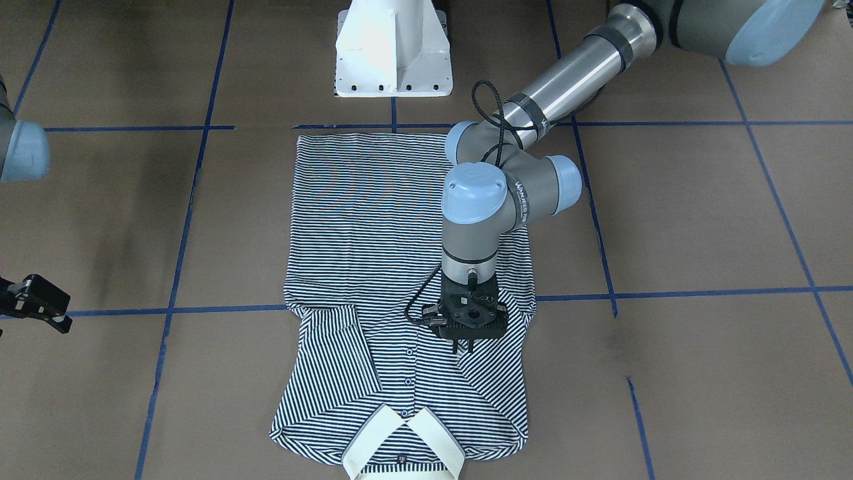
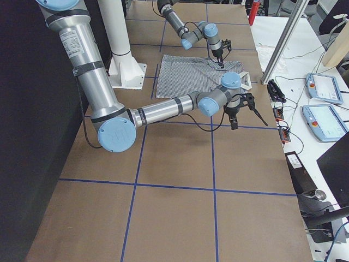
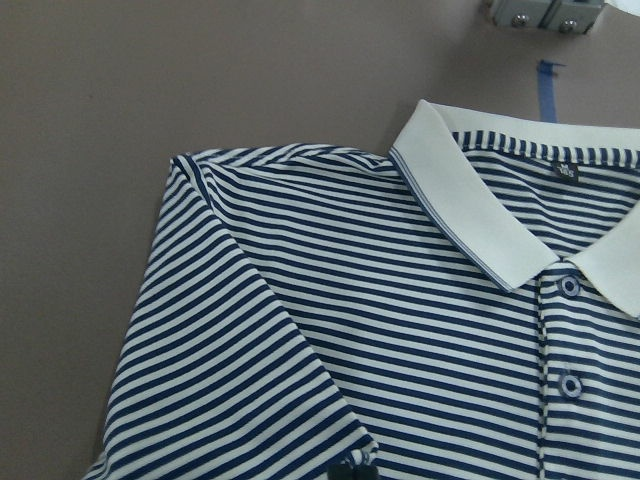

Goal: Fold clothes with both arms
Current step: 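Grasp the sleeve nearest the left gripper and fold it across the shirt, then move both grippers to the hem corners nearest the robot, then lower both grippers and pinch the hem corners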

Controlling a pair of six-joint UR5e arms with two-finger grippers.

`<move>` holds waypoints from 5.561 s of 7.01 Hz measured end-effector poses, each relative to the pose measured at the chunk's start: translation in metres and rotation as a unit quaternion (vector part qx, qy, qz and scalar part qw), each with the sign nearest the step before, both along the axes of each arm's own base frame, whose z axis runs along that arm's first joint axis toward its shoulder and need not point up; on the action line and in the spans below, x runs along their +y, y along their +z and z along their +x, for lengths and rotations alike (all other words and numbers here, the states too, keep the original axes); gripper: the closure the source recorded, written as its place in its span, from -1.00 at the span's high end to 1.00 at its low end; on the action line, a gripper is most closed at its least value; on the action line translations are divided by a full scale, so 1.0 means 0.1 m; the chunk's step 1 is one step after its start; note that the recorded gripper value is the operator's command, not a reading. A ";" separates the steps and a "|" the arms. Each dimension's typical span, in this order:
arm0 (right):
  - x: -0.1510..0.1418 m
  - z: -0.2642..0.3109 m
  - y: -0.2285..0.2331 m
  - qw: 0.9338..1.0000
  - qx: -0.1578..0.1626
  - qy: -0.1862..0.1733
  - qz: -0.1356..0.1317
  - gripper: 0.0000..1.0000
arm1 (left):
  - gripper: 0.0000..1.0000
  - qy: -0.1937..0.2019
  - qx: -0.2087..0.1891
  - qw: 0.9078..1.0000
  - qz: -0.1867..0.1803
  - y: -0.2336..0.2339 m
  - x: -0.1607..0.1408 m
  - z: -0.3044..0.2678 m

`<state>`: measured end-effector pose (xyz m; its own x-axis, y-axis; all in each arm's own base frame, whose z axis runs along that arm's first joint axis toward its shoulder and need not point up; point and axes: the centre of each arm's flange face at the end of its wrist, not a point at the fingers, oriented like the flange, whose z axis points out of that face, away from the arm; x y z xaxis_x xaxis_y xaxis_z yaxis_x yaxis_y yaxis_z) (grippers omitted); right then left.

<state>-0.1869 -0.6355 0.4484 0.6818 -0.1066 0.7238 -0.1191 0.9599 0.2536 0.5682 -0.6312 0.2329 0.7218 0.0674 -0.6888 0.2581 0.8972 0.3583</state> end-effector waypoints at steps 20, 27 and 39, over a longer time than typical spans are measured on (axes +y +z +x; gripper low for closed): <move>4.34 -2.99 -1.51 0.975 -0.103 0.141 -0.140 0.82 | 0.11 0.081 0.073 0.983 -0.144 1.34 3.95 -0.99; 4.34 -2.99 -1.50 0.975 -0.103 0.141 -0.140 0.84 | -0.42 0.080 0.065 0.984 -0.146 1.42 3.94 -0.94; 4.36 -3.28 -1.08 0.978 -0.058 0.168 -0.109 0.04 | -1.00 0.081 0.082 0.983 -0.143 1.26 3.93 -0.92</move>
